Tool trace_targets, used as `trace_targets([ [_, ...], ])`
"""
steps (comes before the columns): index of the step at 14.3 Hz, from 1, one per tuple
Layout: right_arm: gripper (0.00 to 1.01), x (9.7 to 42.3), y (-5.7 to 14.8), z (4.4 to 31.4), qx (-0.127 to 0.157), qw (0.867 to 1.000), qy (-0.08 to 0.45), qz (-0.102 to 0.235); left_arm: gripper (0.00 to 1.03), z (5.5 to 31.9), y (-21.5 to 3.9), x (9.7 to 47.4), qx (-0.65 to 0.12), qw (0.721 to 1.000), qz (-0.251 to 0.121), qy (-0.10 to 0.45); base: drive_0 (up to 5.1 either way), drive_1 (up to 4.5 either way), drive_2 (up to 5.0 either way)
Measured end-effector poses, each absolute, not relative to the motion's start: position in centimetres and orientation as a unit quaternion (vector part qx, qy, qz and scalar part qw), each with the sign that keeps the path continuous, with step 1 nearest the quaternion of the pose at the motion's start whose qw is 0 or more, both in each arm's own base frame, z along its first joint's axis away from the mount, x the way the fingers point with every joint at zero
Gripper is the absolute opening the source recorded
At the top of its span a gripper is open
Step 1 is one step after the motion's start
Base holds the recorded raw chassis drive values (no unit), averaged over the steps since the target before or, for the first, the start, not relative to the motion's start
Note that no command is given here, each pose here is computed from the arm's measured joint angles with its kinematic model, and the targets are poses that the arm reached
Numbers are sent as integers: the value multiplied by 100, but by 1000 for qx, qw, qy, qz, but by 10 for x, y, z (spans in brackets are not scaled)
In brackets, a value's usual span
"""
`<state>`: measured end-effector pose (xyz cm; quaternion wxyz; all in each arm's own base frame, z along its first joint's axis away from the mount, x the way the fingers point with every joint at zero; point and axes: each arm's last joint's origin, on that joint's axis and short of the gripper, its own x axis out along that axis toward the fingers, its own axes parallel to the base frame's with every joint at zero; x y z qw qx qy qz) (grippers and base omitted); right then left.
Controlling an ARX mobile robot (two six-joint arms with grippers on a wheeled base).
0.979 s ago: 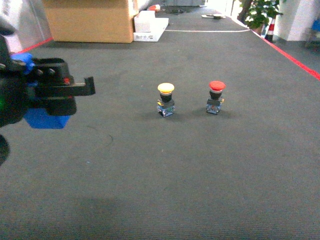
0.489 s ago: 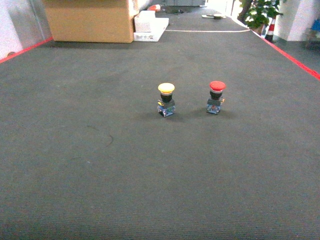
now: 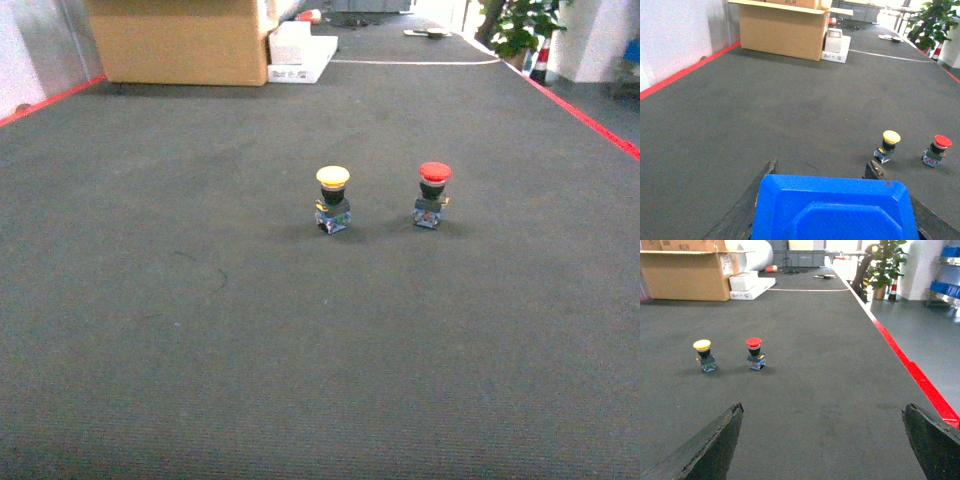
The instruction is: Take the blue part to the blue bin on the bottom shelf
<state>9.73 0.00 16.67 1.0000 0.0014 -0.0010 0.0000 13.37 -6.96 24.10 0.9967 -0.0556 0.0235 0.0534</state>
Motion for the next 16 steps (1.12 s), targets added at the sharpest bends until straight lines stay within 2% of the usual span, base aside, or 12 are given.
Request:
trace_targets([
  [6,98,97,0,167,1,1000,-1,0,44,241,-70,134,-56,997,53,24,0,0,0],
  [9,98,97,0,167,1,1000,-1,0,44,241,-70,134,-55,997,53,24,20,-401,441],
  [13,98,97,0,167,1,1000,-3,0,44,241,-69,133,-57,997,55,21,0,0,0],
  [16,98,97,0,167,1,1000,-1,0,44,241,-69,133,-56,997,55,23,-186,-186,-186],
])
